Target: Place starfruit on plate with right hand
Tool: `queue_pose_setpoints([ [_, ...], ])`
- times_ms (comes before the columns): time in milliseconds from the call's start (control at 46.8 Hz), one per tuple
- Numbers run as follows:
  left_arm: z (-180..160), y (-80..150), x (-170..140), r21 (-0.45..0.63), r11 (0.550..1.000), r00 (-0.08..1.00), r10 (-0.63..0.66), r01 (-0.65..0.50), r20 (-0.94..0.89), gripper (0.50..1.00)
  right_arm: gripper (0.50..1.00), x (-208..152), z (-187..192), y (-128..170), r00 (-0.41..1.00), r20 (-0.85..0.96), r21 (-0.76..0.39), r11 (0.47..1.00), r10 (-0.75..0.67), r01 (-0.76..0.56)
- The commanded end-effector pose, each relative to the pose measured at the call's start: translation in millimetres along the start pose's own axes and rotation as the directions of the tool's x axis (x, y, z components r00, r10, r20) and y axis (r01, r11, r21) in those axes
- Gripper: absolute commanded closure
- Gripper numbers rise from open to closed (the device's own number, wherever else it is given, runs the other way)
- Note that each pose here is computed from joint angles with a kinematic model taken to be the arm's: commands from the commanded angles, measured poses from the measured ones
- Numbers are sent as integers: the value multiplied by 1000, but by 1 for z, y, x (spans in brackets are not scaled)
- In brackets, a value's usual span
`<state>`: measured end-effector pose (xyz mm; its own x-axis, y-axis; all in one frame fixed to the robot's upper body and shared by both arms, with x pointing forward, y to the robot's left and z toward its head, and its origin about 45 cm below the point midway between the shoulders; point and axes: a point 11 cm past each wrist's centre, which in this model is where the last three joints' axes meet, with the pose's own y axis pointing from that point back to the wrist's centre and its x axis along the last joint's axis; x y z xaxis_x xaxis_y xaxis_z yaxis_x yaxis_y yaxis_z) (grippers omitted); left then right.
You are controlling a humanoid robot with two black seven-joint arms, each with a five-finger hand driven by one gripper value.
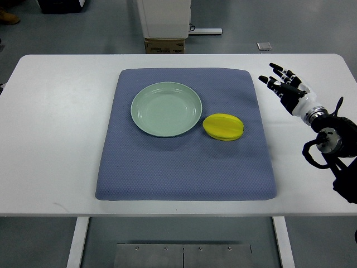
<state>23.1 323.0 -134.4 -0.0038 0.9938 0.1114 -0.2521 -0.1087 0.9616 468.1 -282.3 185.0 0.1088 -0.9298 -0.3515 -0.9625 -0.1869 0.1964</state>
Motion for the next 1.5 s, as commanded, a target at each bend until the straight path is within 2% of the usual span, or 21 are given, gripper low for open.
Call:
queue_pose_setpoints([
  [0,0,0,0,0,1000,1000,2,-2,-1,500,500,0,0,0,1000,0,0,1000,1,-1],
  [1004,0,0,0,0,1000,1000,2,-2,-1,500,500,4,-5,-1,1000,-6,4,1000,10,-10],
  [1474,0,0,0,0,1000,1000,2,-2,-1,500,500,-2,-7,-5,1000,-6,-52,999,-8,8],
])
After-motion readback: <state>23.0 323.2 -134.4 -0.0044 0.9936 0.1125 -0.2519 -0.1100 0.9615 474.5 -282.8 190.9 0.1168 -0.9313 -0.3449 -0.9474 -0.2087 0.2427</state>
